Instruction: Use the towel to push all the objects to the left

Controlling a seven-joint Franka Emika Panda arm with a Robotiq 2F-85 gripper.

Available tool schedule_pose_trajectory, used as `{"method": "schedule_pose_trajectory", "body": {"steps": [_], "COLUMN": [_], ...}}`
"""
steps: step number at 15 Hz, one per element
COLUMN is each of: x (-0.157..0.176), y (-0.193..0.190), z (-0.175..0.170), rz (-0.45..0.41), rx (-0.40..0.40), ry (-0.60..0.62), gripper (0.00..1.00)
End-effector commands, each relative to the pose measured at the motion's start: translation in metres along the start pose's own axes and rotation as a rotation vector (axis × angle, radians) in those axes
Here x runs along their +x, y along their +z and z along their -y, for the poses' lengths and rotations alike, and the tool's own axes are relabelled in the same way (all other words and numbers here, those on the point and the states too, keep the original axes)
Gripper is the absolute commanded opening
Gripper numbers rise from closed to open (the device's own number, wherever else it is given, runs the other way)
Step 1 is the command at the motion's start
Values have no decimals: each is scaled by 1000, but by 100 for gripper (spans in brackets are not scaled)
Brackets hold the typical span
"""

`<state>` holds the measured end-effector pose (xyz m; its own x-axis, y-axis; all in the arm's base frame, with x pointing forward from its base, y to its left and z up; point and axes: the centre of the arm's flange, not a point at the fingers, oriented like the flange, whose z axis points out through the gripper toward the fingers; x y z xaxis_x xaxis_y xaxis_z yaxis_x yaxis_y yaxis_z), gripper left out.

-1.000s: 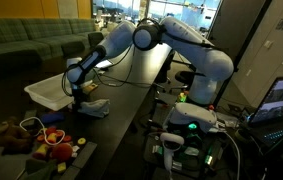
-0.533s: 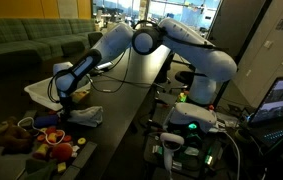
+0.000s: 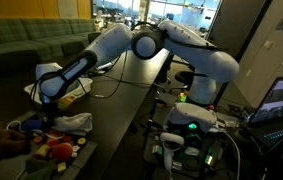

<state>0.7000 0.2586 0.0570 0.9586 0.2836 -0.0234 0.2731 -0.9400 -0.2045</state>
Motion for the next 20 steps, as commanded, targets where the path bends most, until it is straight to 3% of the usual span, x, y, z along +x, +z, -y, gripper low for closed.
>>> {"method": "schedule_pose_trajectory", "body": {"steps": [1, 4, 13, 20], "x": [14, 12, 28, 69], "y": [-16, -46, -157, -227], "z": [22, 25, 11, -50], "rz": [-31, -38, -103, -152], "rx": [21, 50, 14, -46], "ry": [-28, -38, 2, 77], "gripper": [3, 3, 3, 3]}}
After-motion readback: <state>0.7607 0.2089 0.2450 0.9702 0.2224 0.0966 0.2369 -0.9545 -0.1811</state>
